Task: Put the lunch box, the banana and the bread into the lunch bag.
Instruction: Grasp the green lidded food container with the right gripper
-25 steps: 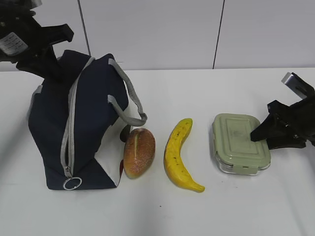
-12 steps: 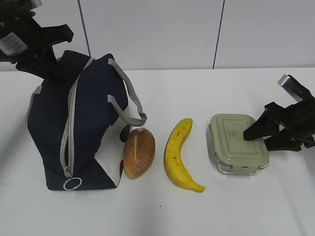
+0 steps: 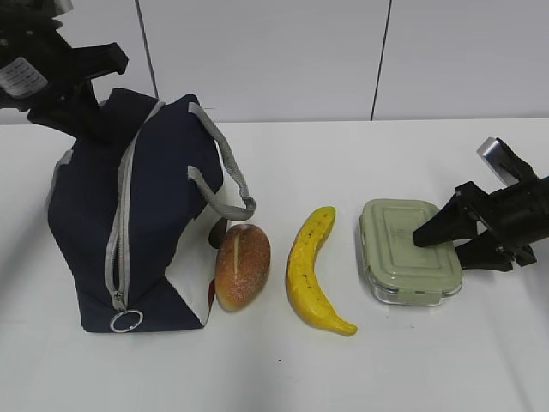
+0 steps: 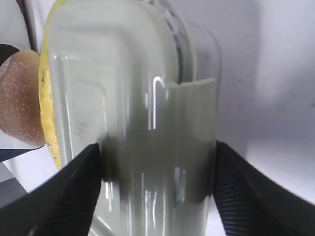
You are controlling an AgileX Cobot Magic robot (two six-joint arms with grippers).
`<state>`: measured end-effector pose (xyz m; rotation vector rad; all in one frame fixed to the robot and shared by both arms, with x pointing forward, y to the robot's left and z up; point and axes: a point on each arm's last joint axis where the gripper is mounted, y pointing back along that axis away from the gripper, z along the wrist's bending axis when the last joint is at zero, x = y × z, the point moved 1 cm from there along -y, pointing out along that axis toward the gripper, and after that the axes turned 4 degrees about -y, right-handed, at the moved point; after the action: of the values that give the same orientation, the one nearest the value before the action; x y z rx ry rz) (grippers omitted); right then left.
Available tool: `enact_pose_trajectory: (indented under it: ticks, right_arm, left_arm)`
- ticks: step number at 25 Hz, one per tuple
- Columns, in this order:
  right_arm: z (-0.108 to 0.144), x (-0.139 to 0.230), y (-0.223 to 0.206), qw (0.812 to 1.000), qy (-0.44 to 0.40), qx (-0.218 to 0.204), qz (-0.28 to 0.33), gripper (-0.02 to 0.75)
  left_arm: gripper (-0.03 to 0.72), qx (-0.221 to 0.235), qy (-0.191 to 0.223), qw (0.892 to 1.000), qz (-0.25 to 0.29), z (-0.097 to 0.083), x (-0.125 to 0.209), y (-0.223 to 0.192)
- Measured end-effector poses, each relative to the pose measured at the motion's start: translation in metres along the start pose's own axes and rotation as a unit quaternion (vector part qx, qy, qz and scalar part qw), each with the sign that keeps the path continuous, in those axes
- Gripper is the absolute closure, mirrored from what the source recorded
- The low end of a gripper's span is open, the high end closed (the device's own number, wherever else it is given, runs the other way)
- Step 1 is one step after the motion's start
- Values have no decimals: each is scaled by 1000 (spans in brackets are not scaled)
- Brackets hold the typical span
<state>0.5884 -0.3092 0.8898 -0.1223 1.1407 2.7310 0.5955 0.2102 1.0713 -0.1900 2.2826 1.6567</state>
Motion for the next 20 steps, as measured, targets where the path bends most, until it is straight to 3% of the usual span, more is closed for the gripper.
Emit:
enact_pose_trajectory:
  ticks: [7,20]
  right_arm:
    - [3,0,0,1000,-5,-15,2,358]
    - [8,-13,6,1000,17,-22,-2,365]
  left_arm:
    - [691,0,0,1000,0,0,0,0]
    - [691,0,0,1000,2,0,0,0]
